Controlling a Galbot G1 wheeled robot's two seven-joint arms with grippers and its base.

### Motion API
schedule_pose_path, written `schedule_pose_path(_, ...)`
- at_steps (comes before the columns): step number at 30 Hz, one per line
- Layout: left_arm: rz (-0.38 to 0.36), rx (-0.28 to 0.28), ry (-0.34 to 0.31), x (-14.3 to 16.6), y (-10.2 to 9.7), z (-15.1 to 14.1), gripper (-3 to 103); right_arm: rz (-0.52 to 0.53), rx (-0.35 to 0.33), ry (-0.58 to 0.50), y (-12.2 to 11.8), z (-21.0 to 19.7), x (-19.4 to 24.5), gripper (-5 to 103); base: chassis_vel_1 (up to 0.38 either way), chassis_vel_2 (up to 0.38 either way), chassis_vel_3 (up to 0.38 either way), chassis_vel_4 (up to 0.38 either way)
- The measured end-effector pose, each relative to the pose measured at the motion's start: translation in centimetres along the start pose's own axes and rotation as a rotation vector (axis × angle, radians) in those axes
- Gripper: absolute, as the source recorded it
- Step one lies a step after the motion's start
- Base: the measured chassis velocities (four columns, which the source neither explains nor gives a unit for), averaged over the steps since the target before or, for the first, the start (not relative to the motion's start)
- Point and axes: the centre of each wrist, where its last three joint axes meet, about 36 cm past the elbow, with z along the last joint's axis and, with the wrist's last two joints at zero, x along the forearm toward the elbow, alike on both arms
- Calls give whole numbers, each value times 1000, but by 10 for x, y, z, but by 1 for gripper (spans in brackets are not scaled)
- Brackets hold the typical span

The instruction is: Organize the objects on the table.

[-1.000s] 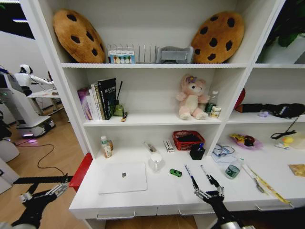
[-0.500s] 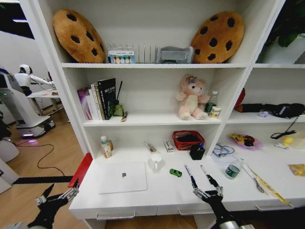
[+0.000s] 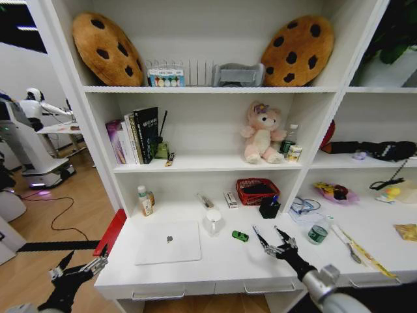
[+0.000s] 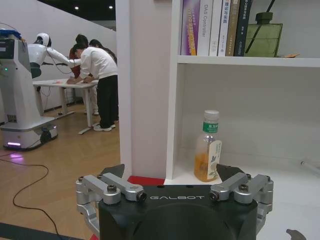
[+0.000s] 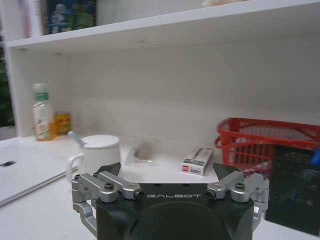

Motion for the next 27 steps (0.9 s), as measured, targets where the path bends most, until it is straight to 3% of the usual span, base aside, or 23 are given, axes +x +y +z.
schedule_pose_path(1,0,-1,0,0,0,0,100,-135,63,14,-37,-5,-14,100,0,0,0,0)
schedule_pose_path(2,0,-1,0,0,0,0,100,-210,84,29,-53,-9,-19,100,0,0,0,0)
schedule_pose_path(3,0,-1,0,0,0,0,100,-210,84,29,-53,-9,-19,100,0,0,0,0)
schedule_pose_path(5,0,-2,-1,0,0,0,100,-344,102,77,-73,-7,-20,100,0,0,0,0)
schedule_pose_path(9,0,-2,-1,0,0,0,100,-394,119,111,-82,8,-15,100,0,0,0,0)
schedule_pose_path(18,0,-2,-2,0,0,0,100,-386,174,152,-106,29,-29,100,0,0,0,0)
schedule_pose_path(27,1,-3,-2,0,1,0,100,-442,190,149,-107,26,-67,100,0,0,0,0)
